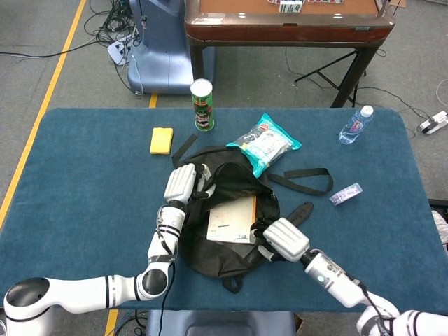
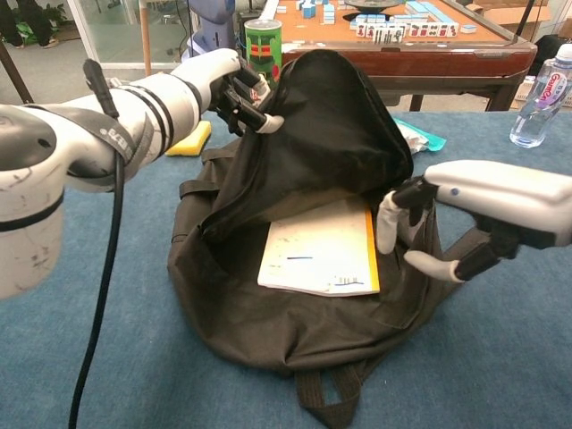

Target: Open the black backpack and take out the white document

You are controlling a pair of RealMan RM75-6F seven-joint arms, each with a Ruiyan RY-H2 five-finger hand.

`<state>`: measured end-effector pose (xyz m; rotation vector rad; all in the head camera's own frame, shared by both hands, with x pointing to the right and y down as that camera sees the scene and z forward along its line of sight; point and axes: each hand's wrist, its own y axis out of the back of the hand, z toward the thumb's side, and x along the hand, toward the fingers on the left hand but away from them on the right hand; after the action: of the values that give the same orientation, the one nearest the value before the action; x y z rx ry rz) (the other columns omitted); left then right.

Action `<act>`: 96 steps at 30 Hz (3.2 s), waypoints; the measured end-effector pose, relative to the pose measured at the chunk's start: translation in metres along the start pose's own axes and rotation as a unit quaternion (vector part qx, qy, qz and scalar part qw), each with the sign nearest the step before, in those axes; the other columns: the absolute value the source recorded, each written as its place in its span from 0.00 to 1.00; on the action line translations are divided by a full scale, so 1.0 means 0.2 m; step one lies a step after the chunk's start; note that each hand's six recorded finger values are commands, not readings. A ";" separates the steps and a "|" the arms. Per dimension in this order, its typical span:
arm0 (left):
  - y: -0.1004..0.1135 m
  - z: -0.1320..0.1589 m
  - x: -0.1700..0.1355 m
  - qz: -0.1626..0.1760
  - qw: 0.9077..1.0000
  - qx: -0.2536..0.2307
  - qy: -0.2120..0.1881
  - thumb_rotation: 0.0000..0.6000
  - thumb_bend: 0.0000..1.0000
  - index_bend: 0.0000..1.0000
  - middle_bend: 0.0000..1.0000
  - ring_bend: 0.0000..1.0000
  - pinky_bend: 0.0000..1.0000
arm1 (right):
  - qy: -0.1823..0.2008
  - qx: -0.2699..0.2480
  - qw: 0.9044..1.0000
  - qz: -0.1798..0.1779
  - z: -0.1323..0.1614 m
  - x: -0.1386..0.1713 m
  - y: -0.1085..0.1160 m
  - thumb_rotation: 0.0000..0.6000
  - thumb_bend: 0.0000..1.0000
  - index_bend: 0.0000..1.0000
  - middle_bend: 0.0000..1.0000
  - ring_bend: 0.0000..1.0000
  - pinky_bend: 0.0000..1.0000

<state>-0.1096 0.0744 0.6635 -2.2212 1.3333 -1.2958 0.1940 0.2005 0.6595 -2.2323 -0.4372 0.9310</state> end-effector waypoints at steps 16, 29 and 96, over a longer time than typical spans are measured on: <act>-0.02 -0.02 -0.01 -0.008 1.000 -0.005 0.007 1.00 0.40 0.76 0.86 0.77 0.37 | -0.057 0.027 0.998 -0.009 -0.04 -0.23 -0.22 1.00 0.00 0.37 0.27 0.20 0.31; -0.01 -0.07 0.00 -0.007 1.000 -0.011 0.018 1.00 0.40 0.75 0.86 0.77 0.37 | -0.069 0.049 0.996 -0.003 0.00 -0.32 -0.28 1.00 0.00 0.33 0.22 0.16 0.31; 0.04 -0.12 0.01 0.005 1.000 0.000 0.014 1.00 0.40 0.74 0.86 0.77 0.37 | -0.038 0.104 0.981 -0.158 0.06 -0.49 -0.04 1.00 0.57 0.79 0.57 0.46 0.46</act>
<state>-0.1331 0.0737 0.6729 -2.2005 1.3529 -1.3277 0.1170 0.1598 0.7086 -1.8762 -0.6750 0.8524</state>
